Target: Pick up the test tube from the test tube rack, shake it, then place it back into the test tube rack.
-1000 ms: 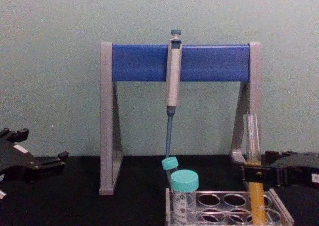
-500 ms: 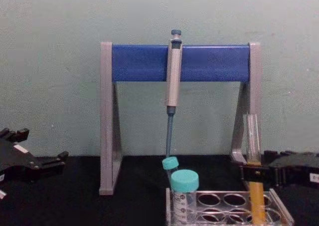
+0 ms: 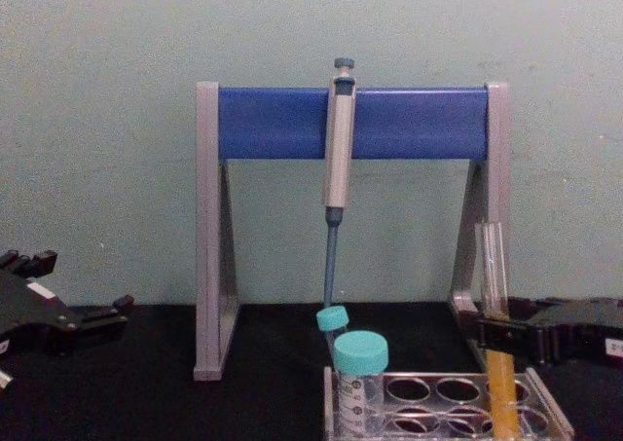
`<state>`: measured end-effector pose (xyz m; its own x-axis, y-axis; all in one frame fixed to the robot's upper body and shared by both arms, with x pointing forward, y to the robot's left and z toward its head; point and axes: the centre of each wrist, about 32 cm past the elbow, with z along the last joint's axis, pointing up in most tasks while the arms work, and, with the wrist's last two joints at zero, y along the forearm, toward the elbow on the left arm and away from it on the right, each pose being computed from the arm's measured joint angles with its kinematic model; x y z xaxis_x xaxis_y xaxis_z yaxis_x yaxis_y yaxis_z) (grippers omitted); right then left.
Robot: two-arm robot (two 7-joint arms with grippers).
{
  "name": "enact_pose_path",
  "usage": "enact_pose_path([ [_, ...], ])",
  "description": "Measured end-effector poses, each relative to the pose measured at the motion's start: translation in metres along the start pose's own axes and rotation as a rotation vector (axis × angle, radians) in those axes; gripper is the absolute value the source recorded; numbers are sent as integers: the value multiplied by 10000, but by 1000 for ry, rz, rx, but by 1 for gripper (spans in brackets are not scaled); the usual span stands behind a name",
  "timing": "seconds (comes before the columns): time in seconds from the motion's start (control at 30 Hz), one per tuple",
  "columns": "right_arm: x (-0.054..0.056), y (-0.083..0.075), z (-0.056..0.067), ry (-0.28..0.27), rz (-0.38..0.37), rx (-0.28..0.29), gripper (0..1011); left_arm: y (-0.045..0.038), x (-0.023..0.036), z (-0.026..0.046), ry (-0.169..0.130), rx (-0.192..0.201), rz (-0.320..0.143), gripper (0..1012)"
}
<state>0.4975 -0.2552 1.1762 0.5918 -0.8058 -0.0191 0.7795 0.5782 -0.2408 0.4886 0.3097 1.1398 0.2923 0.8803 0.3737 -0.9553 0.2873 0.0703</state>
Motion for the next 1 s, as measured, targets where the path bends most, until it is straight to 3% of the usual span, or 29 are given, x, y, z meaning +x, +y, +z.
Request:
enact_pose_path([
  [0.5,1,-2,3,0,0,2,232,0,0,0,0,0,0,1002],
  [1.0,-21,-6,-14,-9,10,18,232,0,0,0,0,0,0,1001],
])
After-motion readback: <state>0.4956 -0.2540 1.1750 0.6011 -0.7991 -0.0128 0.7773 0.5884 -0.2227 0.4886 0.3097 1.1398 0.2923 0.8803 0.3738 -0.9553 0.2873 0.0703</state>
